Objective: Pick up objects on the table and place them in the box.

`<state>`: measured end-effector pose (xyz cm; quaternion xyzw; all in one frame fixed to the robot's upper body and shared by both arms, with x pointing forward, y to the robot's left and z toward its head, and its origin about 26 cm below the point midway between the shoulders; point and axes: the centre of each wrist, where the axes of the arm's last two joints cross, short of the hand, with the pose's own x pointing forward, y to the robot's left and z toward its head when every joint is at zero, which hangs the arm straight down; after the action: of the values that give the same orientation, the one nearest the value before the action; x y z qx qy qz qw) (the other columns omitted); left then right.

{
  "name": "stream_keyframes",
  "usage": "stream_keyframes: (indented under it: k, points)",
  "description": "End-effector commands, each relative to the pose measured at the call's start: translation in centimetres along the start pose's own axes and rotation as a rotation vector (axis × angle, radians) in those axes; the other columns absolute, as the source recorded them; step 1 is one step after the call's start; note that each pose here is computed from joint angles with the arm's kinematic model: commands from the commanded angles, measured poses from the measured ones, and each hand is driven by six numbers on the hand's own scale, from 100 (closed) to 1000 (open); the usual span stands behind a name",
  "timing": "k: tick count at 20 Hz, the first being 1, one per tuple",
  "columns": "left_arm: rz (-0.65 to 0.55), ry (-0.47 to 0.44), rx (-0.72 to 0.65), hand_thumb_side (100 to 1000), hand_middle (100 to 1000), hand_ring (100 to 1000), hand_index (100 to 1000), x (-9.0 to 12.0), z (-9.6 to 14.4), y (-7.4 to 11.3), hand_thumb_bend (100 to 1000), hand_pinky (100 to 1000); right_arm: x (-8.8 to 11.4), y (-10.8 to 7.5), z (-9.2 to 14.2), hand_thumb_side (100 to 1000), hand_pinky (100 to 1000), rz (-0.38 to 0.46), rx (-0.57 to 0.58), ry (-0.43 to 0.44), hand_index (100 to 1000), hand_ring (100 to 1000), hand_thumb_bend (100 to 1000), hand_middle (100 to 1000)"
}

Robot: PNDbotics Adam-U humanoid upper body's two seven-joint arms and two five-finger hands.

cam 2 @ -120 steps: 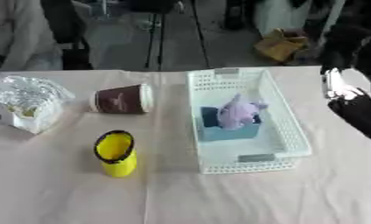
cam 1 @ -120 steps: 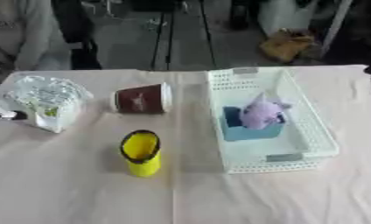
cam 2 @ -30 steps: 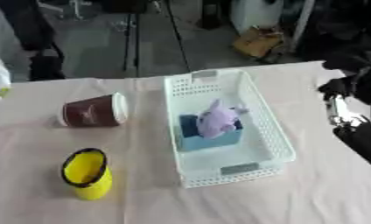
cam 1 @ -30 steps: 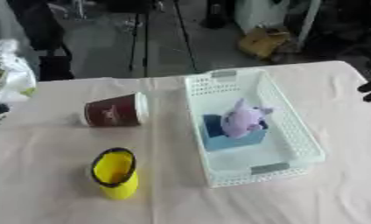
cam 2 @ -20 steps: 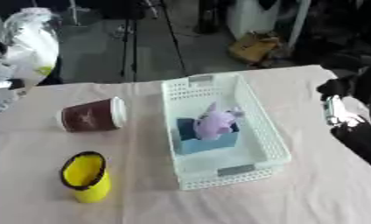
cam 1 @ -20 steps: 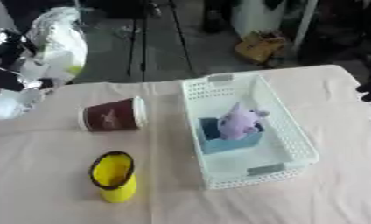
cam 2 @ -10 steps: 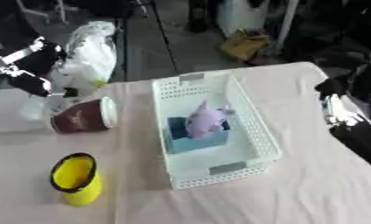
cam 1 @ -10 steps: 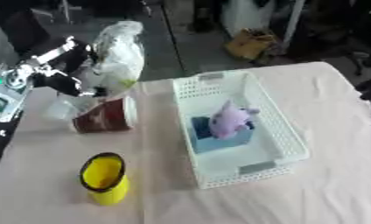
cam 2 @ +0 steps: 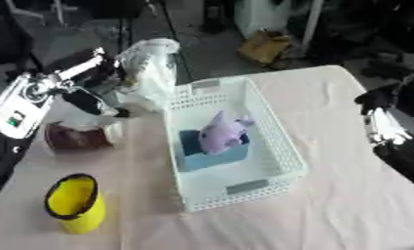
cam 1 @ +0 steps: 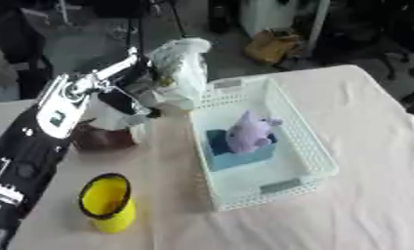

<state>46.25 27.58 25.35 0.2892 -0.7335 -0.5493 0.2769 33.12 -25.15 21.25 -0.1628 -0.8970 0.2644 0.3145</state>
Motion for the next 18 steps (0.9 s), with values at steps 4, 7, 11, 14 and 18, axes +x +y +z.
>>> stream_keyframes:
  k: [4,7,11,14,18]
  points:
    - [-0.100,-0.165,0.086,100,100,160,172,1.8,-1.9,0.4,366,130,1.1,-0.3,-0.9,573,571,-0.006,0.005,-0.058,902,630,100,781]
    - [-0.102,-0.232,0.076,100,100,163,173,2.1,-2.3,-0.5,360,138,1.3,-0.2,-1.0,575,571,-0.012,0.010,-0.067,902,630,100,781]
    - [-0.094,-0.320,0.072,100,100,165,174,2.6,-2.8,-1.6,348,153,1.5,0.0,-1.2,577,571,-0.022,0.015,-0.079,902,629,100,780]
    - [-0.070,-0.391,0.111,100,100,217,179,3.0,-3.2,-2.0,264,182,1.6,0.1,-1.3,582,570,-0.028,0.023,-0.085,903,628,100,780]
    - [-0.039,-0.468,0.188,100,135,251,228,3.5,-3.5,-2.0,284,214,1.7,0.2,-1.3,583,571,-0.033,0.028,-0.090,904,628,100,780]
